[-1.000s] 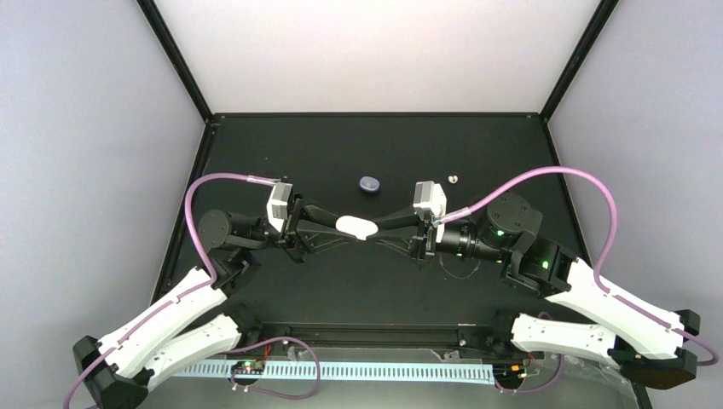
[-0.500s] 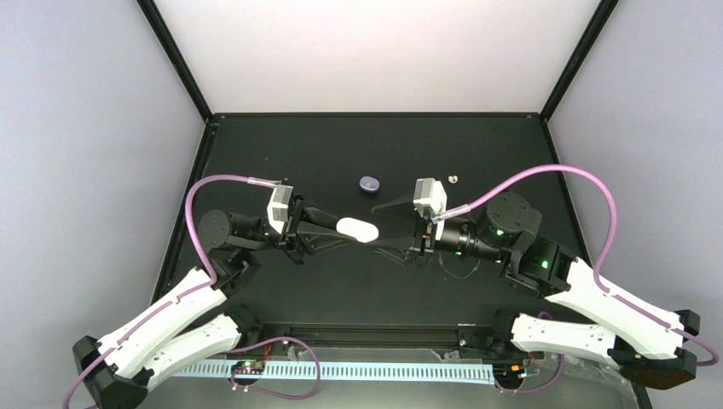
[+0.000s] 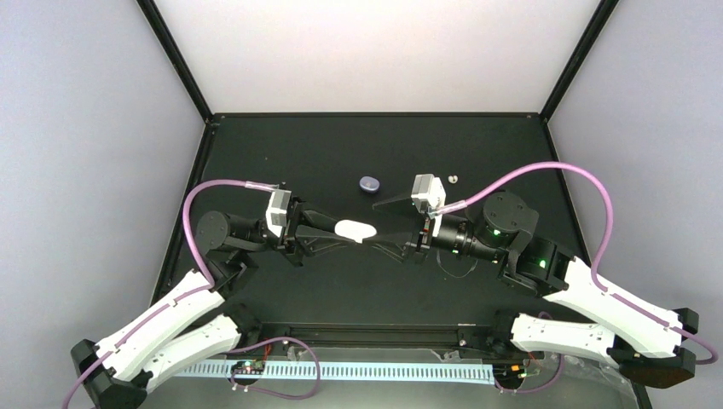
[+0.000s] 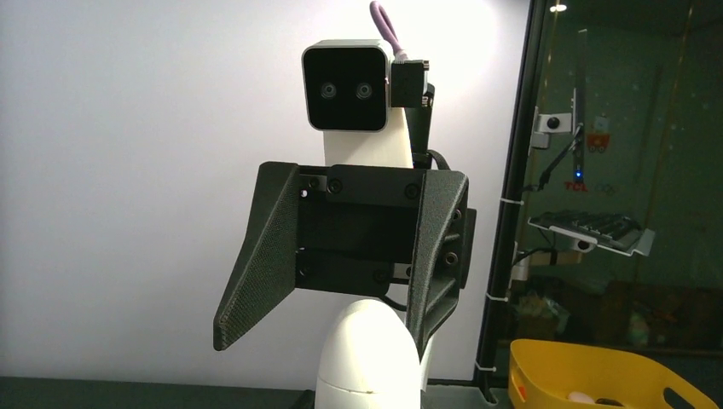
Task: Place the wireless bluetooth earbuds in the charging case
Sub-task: Open the charging case.
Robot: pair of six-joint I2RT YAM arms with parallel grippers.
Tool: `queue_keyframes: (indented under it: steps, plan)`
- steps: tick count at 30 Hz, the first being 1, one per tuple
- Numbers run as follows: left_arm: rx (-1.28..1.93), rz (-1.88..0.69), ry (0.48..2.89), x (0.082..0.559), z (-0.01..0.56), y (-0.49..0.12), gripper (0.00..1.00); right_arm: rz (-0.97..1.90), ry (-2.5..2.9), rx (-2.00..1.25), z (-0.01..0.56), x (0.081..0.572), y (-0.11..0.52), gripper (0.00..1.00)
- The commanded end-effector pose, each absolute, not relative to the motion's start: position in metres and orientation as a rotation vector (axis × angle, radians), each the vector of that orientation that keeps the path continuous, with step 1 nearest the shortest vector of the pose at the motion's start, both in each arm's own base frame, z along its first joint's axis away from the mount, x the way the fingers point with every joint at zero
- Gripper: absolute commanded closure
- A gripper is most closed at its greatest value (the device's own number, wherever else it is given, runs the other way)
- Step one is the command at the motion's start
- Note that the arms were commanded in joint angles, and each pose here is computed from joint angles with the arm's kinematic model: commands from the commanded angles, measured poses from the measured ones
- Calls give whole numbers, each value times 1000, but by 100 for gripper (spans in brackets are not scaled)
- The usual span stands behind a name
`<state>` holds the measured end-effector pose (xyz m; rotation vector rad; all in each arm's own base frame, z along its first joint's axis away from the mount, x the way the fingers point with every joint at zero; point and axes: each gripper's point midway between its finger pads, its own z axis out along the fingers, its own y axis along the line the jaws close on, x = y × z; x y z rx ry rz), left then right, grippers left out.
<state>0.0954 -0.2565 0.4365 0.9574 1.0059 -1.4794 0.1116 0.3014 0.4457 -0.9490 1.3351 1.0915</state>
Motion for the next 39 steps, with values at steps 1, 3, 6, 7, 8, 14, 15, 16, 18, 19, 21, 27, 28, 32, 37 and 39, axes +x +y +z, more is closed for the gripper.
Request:
queue_keyframes:
  steps: [1, 3, 6, 7, 8, 14, 15, 16, 18, 19, 21, 27, 28, 32, 37, 39]
  plan:
    - [1008, -1469, 937, 81, 440, -251, 98, 1061, 1308, -856, 467, 121, 291, 36]
    - [1009, -1468, 937, 80, 439, -251, 99, 1059, 1310, -845, 467, 122, 290, 36]
    - [1010, -1461, 938, 80, 438, -250, 99, 1056, 1310, -835, 468, 123, 289, 36]
    - [1011, -1459, 938, 80, 438, -250, 98, 1058, 1306, -833, 470, 123, 289, 36]
    - [1009, -1455, 940, 81, 438, -251, 99, 1059, 1305, -832, 470, 123, 289, 36]
    - [1006, -1444, 953, 84, 435, -252, 98, 1068, 1303, -834, 470, 122, 289, 35]
    - [1005, -1442, 953, 84, 435, -252, 98, 1069, 1304, -834, 470, 122, 290, 35]
    - [1006, -1443, 953, 84, 436, -252, 99, 1069, 1304, -833, 470, 122, 289, 35]
    - [1006, -1441, 952, 84, 435, -252, 98, 1068, 1308, -830, 470, 122, 289, 34]
    - [1007, -1439, 952, 84, 435, -252, 99, 1068, 1308, -828, 470, 123, 289, 34]
    - [1008, -1438, 951, 84, 435, -252, 98, 1065, 1311, -821, 470, 124, 289, 34]
    - [1013, -1432, 960, 85, 433, -253, 99, 1059, 1315, -793, 472, 127, 287, 33]
    - [1013, -1432, 962, 85, 432, -253, 99, 1059, 1313, -789, 473, 127, 286, 33]
    - [1013, -1427, 963, 85, 432, -253, 98, 1061, 1313, -775, 475, 128, 285, 33]
    - [1013, -1424, 967, 86, 431, -253, 98, 1050, 1326, -754, 474, 131, 283, 32]
    - [1012, -1425, 967, 86, 431, -253, 98, 1046, 1328, -747, 474, 132, 282, 32]
